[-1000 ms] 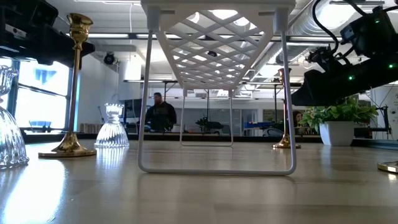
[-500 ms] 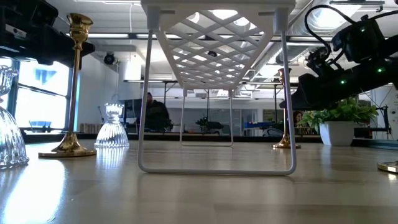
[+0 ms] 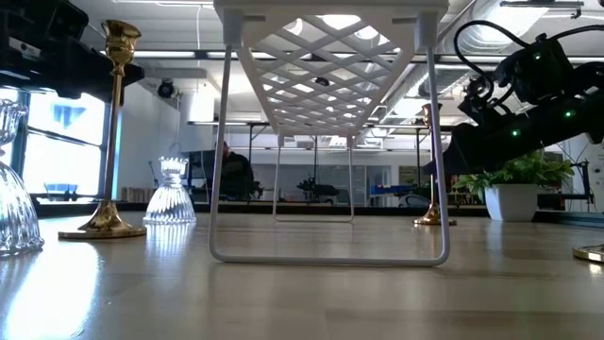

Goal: Pick & Place candle stick holders
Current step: Put the top gold candle holder on the shelf

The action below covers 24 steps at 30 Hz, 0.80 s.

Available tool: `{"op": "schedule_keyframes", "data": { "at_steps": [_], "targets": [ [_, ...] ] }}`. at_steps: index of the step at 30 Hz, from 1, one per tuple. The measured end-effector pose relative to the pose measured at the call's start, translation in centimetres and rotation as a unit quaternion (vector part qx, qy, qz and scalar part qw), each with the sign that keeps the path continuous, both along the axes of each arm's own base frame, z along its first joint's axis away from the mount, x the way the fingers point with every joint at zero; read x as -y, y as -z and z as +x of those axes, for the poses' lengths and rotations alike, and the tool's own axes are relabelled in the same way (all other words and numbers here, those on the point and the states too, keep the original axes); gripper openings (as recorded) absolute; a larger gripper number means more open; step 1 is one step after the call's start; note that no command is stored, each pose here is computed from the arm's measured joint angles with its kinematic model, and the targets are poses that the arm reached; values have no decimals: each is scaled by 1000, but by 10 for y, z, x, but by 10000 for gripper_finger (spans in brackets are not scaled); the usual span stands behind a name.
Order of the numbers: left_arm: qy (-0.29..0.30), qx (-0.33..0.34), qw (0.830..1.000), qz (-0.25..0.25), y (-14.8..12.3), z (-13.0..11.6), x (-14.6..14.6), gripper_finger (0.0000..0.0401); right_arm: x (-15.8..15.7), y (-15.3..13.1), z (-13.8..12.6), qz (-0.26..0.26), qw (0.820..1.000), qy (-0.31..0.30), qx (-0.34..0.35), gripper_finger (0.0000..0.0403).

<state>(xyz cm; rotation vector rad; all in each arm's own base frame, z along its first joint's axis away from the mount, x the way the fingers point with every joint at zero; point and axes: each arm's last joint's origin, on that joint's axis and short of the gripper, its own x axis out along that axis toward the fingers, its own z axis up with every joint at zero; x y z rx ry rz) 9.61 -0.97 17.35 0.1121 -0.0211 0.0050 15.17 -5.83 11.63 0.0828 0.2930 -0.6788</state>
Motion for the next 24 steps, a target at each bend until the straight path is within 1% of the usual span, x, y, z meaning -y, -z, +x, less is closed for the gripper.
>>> {"op": "schedule_keyframes", "data": {
  "at_steps": [4,7,8,15,20,24],
  "targets": [
    [0,0,1000,0,0,0,0,1,0,1,1,-10,1000,-9,-11,116],
    [0,-1,1000,0,0,0,0,1,0,3,1,-15,1000,-13,-23,35],
    [0,-1,1000,0,0,0,0,1,0,3,2,-15,1000,-14,-22,20],
    [0,-3,1000,0,0,0,0,1,0,3,2,8,1000,-11,-7,9],
    [0,-3,1000,-1,1,0,0,1,-1,3,2,16,1000,8,2,8],
    [0,-4,1000,-5,1,0,0,1,-5,1,4,23,999,-13,24,8]
  ]
}}
